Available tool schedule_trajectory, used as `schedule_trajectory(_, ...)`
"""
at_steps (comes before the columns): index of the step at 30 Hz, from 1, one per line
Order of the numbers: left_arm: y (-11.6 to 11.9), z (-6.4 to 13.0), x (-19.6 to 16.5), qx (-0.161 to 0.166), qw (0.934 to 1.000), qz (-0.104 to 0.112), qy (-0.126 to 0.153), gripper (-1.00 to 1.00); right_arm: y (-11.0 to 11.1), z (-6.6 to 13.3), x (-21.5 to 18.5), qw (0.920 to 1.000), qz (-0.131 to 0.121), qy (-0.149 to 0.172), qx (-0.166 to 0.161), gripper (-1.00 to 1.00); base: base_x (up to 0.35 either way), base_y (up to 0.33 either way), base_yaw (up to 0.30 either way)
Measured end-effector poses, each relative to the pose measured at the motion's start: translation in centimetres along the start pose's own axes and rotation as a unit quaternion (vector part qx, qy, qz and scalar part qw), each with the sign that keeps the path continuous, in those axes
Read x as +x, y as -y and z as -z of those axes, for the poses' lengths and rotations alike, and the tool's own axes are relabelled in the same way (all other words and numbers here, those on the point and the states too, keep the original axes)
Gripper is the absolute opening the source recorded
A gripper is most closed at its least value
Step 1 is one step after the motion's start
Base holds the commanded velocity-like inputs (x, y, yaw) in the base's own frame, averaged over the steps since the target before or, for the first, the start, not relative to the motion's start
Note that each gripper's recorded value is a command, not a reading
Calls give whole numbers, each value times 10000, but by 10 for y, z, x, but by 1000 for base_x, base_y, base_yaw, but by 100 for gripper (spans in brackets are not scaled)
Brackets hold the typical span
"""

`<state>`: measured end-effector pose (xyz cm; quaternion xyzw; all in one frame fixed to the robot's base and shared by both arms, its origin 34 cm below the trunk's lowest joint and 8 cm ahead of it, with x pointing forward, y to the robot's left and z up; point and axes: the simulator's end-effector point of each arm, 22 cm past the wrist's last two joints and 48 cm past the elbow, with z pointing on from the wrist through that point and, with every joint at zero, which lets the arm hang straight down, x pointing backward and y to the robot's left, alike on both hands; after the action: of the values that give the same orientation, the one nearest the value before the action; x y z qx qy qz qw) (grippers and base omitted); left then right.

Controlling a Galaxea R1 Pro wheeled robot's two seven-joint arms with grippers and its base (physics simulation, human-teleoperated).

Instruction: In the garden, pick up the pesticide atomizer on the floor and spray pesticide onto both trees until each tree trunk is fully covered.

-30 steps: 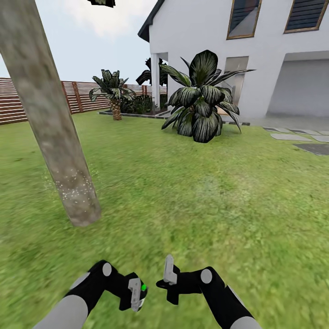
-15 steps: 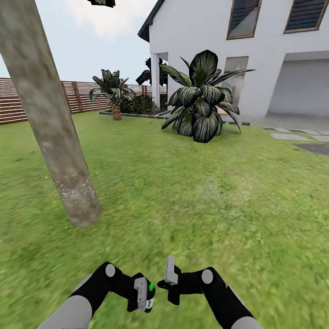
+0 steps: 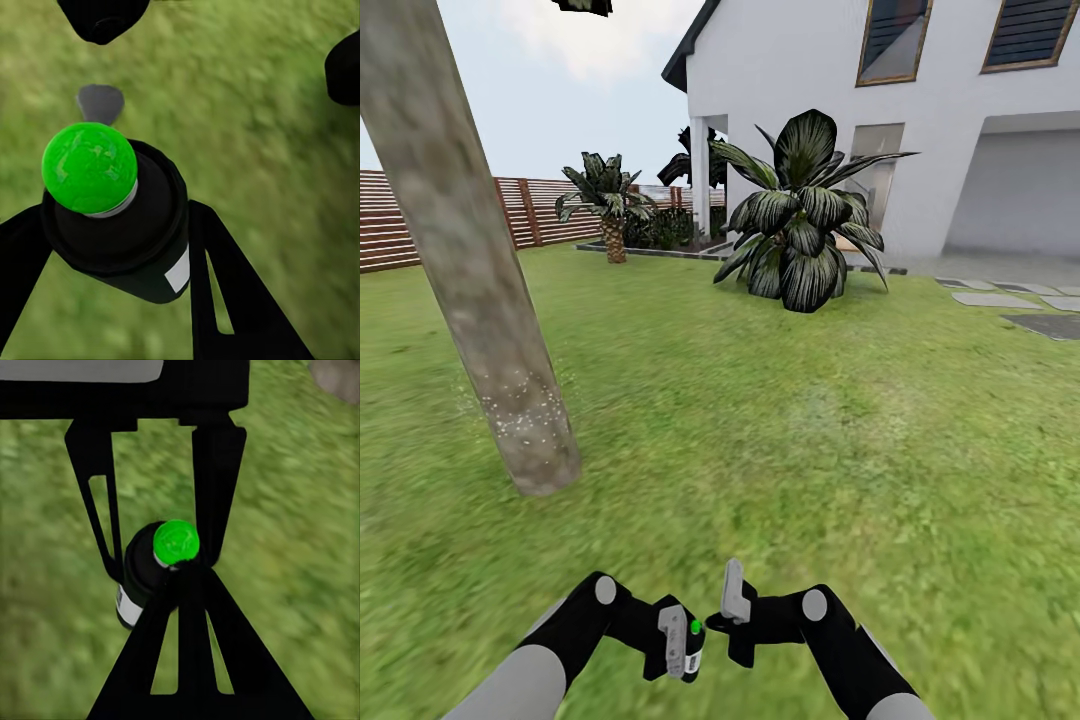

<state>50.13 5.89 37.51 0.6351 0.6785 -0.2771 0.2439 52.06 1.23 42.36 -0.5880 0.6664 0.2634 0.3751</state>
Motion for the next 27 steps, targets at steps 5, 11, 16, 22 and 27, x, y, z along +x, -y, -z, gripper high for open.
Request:
schedule_trajectory(5,0,-2,-4,8,10000,-16,26,-100,0,0,1,10000,-1,-5,-3,-100,0,0,0)
schedule_trajectory(11,0,-4,-8,11,10000,-33,55,-100,0,0,1,10000,-3,-8,-4,-100,0,0,0)
schedule_trajectory(16,0,-4,-10,14,10000,-41,65,-100,0,0,1,10000,-1,-12,-5,-100,0,0,0)
schedule_trajectory(22,-1,-4,-11,2,10000,-48,74,-100,0,0,1,10000,1,-14,-6,-100,0,0,0)
schedule_trajectory(27,-3,-4,-22,-64,9994,-8,333,-100,0,0,1,10000,2,-13,-6,-100,0,0,0)
